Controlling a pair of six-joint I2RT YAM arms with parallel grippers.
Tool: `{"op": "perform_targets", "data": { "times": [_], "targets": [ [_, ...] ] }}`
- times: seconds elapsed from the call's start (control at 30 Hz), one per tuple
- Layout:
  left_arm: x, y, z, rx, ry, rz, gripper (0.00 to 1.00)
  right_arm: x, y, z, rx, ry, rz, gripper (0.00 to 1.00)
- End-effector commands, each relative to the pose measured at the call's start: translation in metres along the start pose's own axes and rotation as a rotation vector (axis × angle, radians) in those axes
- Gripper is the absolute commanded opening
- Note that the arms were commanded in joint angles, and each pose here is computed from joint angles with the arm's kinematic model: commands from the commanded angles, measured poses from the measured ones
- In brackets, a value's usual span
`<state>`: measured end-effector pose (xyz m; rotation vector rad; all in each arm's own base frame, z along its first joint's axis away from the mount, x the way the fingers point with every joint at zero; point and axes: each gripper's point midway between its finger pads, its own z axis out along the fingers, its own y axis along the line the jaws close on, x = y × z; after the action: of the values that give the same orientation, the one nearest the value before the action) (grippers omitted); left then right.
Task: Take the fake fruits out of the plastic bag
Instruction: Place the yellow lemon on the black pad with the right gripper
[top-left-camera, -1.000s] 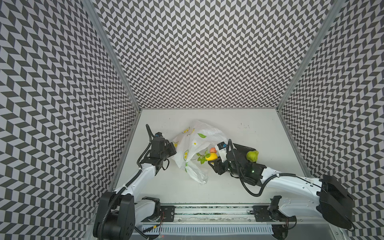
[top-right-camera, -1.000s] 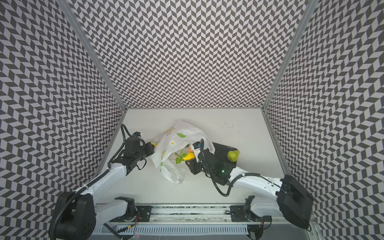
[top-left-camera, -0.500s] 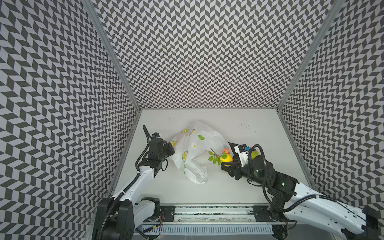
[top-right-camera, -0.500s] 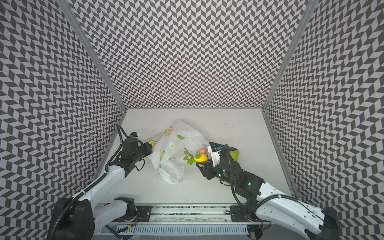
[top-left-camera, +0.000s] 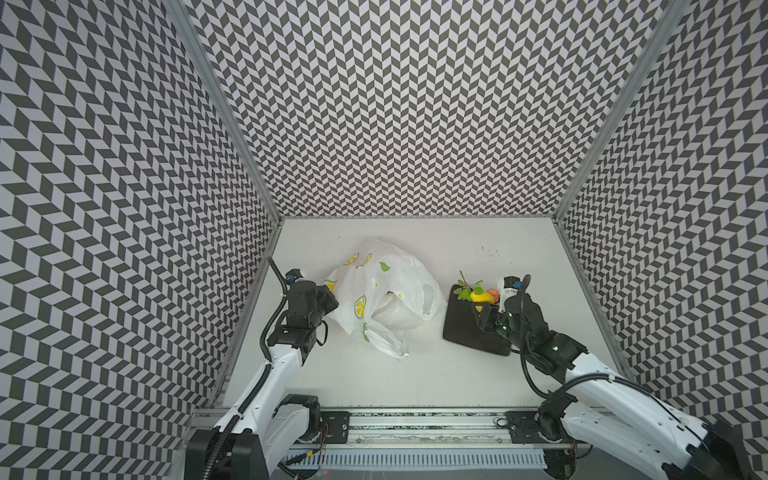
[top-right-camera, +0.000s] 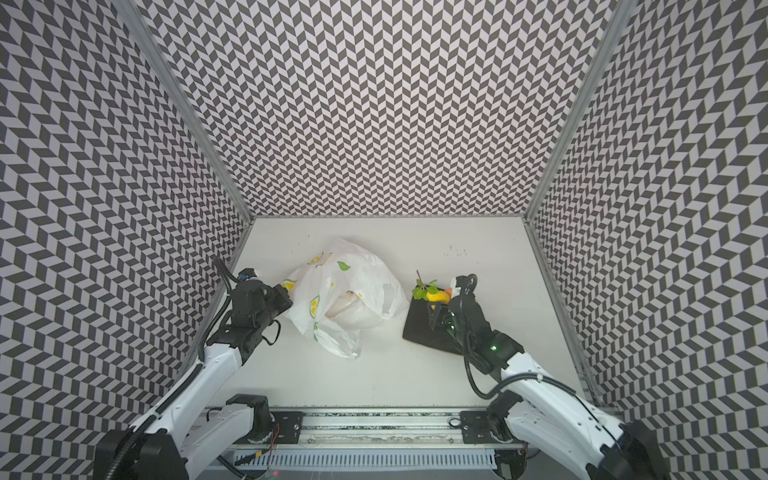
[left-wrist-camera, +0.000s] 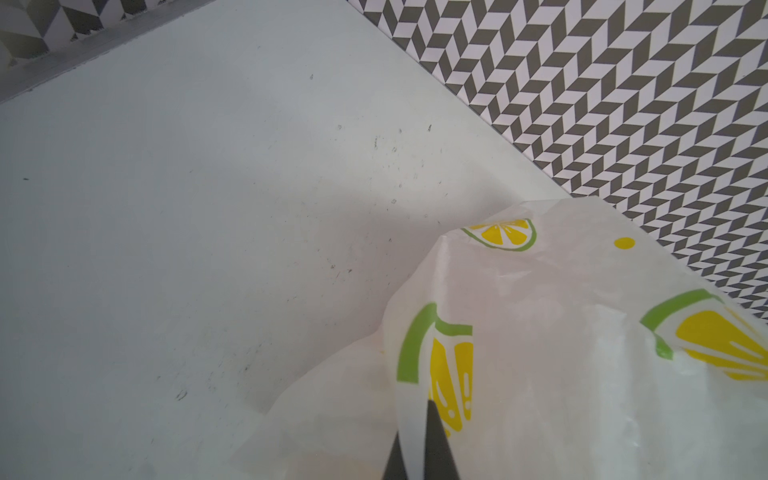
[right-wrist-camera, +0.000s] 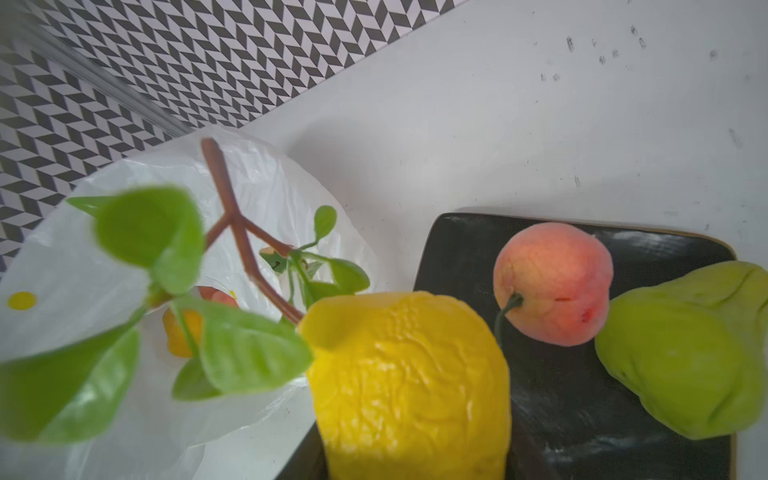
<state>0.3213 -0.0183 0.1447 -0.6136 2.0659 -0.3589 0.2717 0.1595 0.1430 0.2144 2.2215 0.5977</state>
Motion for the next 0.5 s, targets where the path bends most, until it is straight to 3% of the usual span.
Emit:
{"op": "perform_targets", "data": {
  "times": [0.0, 0.27, 0.47],
  "targets": [
    [0.003, 0.013, -0.003, -0.057, -0.005, -0.024, 0.00, -0.027, 0.028, 0.016, -0.088, -0.082, 0.057, 0.46],
    [0.001, 0.009, -0.005, -0.025, -0.017, -0.028, 0.00, -0.014, 0.021, 0.072, -0.009, -0.034, 0.109, 0.47],
    [0.004, 0.003, -0.002, 0.006, 0.001, -0.021, 0.00, -0.004, -0.003, 0.085, 0.099, -0.045, 0.091, 0.48]
  ]
}}
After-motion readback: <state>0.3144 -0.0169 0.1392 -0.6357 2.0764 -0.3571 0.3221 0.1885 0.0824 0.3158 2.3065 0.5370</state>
